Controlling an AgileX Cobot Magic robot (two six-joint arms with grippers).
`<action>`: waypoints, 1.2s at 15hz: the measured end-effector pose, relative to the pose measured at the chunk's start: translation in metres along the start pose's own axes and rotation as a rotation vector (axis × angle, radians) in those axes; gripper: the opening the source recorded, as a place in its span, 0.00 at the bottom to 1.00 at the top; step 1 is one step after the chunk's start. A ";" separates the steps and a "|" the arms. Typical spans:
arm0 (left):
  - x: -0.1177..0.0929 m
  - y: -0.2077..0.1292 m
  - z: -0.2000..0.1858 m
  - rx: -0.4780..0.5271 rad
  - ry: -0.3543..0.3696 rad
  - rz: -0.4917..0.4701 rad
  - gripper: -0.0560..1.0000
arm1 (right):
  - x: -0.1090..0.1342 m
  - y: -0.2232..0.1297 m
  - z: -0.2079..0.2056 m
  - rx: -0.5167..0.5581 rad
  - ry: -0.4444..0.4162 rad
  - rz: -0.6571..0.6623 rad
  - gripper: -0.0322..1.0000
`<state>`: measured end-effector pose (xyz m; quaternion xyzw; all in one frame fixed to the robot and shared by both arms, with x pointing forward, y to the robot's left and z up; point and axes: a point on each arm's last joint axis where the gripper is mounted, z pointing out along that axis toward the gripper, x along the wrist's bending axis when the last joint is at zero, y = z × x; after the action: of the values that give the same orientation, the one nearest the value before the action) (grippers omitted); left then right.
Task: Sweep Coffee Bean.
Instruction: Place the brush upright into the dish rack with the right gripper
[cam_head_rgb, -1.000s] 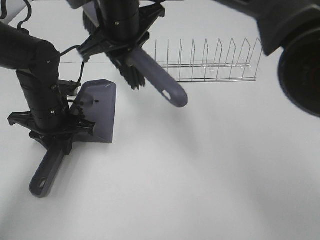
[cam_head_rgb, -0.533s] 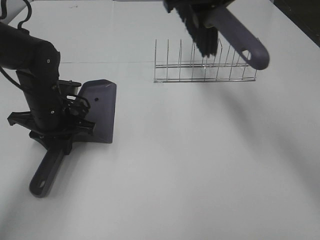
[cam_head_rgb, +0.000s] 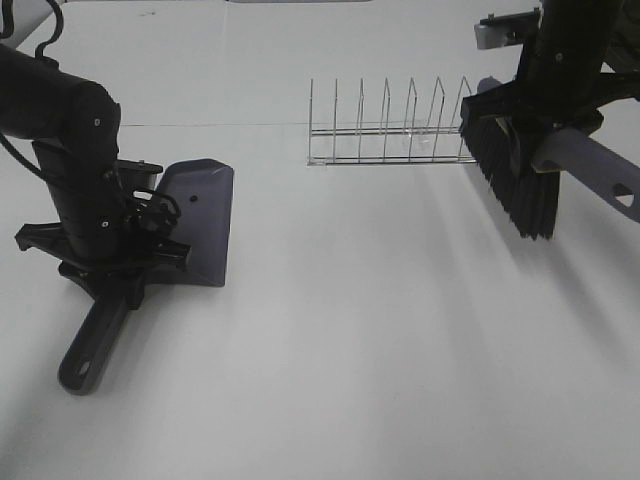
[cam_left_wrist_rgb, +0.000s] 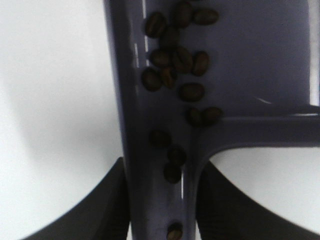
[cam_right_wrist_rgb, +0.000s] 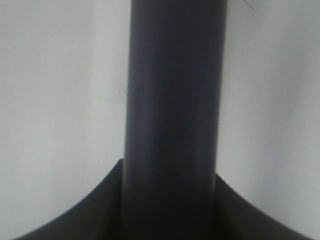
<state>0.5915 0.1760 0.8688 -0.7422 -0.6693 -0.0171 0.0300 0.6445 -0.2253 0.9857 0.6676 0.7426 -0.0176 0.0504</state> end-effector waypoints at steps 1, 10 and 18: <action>0.000 0.000 0.000 0.000 0.000 0.000 0.39 | 0.001 -0.001 0.004 0.012 0.004 -0.004 0.32; 0.000 0.000 0.000 -0.002 0.000 0.005 0.39 | 0.007 0.029 0.025 -0.003 0.024 0.005 0.32; 0.000 0.000 0.000 -0.002 0.000 0.008 0.39 | 0.010 0.059 0.046 -0.033 0.007 0.002 0.32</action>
<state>0.5916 0.1760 0.8688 -0.7447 -0.6665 -0.0178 0.0293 0.7044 -0.2133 0.9413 0.6673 0.7424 -0.0029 0.0589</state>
